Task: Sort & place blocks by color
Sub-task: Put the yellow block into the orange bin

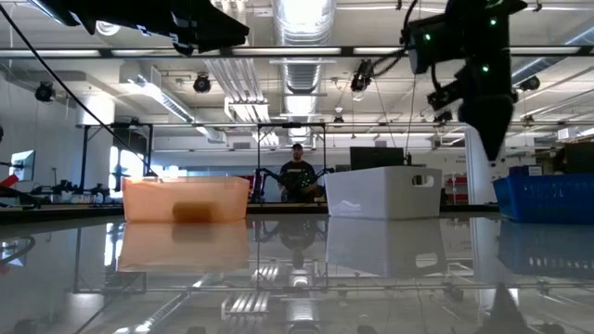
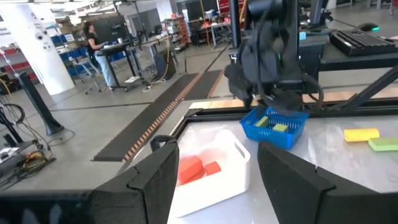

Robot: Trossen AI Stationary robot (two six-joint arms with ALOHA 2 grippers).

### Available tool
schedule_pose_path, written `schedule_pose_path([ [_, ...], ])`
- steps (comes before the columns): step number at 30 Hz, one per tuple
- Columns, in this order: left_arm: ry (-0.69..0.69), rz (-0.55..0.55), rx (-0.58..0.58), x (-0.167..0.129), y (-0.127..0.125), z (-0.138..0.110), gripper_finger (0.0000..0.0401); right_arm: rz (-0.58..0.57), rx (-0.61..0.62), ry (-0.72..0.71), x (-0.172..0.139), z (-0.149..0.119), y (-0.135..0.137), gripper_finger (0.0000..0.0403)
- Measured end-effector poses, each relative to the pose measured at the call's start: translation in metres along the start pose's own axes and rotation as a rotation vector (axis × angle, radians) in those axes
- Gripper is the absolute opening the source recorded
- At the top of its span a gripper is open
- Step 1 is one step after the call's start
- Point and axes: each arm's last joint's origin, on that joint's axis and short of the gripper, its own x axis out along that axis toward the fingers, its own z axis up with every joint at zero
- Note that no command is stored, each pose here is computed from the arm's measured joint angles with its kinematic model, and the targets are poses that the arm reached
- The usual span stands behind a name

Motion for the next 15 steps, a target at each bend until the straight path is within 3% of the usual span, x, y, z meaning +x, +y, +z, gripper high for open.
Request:
schedule_pose_path([
  [7, -0.021, 0.008, 0.013, 0.000, 0.001, 0.002, 0.0203, 0.105, -0.078, -0.269, -0.036, 0.031, 0.002, 0.0117],
  [15, -0.052, 0.002, -0.088, 0.000, 0.000, 0.005, 0.0203, 0.422, -0.123, -0.404, -0.069, 0.045, 0.014, 0.0067],
])
